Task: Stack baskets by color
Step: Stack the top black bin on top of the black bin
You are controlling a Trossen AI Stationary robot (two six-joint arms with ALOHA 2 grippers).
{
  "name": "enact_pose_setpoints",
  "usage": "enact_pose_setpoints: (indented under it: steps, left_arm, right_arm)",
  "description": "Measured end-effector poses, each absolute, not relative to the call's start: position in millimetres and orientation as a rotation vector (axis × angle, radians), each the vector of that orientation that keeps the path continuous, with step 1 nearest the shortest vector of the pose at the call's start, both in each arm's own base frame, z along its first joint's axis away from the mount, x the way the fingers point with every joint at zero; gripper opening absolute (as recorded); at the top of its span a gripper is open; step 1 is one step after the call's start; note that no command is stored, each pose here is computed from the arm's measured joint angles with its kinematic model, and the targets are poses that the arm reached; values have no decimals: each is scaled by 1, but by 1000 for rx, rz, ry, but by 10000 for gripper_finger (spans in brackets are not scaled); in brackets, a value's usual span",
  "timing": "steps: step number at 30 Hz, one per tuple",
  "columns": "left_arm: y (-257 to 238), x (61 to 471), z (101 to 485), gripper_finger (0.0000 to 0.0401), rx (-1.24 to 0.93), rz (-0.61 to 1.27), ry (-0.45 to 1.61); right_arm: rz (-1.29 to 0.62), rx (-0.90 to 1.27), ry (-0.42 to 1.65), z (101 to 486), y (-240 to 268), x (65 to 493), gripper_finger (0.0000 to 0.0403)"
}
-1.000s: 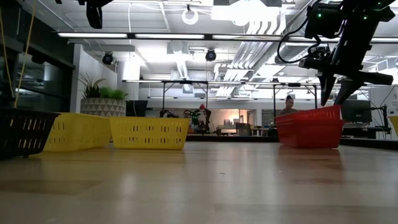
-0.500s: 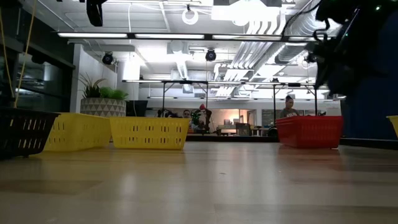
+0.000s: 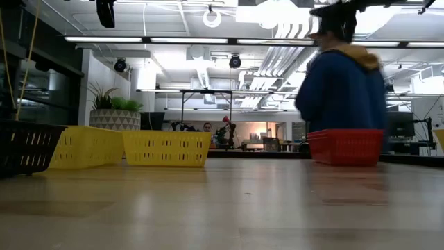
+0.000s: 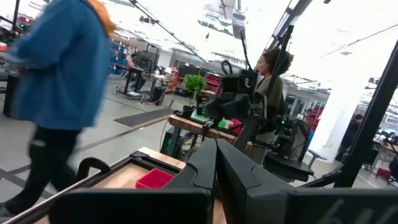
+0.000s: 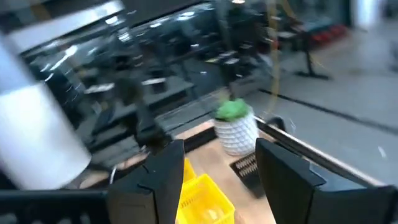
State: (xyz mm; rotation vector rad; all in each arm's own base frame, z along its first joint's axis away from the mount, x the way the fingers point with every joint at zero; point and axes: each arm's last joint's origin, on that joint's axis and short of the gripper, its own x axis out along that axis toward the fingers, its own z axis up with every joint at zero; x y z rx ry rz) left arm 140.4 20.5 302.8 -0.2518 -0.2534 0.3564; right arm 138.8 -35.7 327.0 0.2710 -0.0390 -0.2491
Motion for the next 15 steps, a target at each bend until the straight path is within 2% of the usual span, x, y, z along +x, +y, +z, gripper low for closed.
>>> enact_pose_setpoints:
  steps: [6, 15]
  left_arm:
    - [20, 140, 303, 0, -251, 357, -251]
    - [20, 141, 303, 0, -250, 346, -248]
  right_arm:
    - [-151, 213, -13, 326, -27, 141, 184]
    - [-148, 227, -14, 326, -24, 141, 184]
